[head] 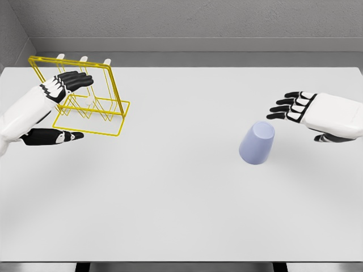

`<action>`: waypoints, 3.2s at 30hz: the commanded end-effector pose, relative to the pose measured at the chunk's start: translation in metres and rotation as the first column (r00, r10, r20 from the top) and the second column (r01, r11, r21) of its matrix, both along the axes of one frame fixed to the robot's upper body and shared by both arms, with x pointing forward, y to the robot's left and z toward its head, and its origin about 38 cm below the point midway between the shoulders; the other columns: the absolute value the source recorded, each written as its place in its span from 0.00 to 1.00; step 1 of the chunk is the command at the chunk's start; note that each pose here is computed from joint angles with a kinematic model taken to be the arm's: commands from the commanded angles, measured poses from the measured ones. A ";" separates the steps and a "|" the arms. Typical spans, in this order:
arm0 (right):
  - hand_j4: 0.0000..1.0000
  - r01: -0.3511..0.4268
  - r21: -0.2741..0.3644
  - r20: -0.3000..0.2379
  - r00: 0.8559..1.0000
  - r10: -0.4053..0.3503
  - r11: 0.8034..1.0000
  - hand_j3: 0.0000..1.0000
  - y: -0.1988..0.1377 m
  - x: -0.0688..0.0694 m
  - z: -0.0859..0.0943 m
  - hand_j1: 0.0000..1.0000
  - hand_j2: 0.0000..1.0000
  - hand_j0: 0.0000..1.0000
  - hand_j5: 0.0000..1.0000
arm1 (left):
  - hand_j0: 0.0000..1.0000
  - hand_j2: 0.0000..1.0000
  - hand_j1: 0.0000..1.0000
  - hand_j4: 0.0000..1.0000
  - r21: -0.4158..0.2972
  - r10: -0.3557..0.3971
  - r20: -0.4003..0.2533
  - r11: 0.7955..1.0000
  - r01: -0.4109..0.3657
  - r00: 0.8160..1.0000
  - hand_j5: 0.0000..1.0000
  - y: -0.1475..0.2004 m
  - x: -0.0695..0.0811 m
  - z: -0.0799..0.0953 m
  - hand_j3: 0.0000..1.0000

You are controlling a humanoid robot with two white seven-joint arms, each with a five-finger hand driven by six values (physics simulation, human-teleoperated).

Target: Place the cup on the cup holder with both arms

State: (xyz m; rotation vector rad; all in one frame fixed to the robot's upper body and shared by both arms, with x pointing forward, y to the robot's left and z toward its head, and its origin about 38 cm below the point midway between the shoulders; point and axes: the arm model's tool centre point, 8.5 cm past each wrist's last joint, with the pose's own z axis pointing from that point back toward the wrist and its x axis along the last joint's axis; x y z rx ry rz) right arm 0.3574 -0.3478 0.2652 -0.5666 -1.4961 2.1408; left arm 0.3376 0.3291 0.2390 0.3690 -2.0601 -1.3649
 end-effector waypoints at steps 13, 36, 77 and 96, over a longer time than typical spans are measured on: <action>1.00 -0.049 -0.011 0.095 0.994 0.050 0.999 1.00 0.015 0.014 0.035 1.00 1.00 1.00 1.00 | 1.00 1.00 1.00 1.00 -0.040 -0.001 -0.009 0.999 0.001 1.000 1.00 -0.004 -0.001 -0.005 1.00; 1.00 -0.167 -0.279 -0.119 0.983 0.138 0.946 1.00 0.077 0.055 -0.026 1.00 1.00 1.00 1.00 | 1.00 1.00 1.00 1.00 -0.343 -0.256 -0.376 0.931 0.123 0.891 1.00 -0.076 -0.035 -0.106 1.00; 0.67 -0.149 -0.382 -0.131 0.986 0.107 0.912 0.67 0.077 0.067 -0.056 0.67 0.67 0.67 0.67 | 1.00 1.00 1.00 1.00 -0.466 -0.327 -0.763 0.876 -0.123 0.558 1.00 -0.116 -0.015 -0.171 1.00; 0.57 -0.279 -0.372 -0.033 0.957 0.288 0.886 0.57 0.120 0.034 -0.019 0.57 0.57 0.57 0.57 | 1.00 1.00 1.00 1.00 -0.467 -0.319 -0.760 0.874 -0.134 0.567 1.00 -0.114 -0.007 -0.170 1.00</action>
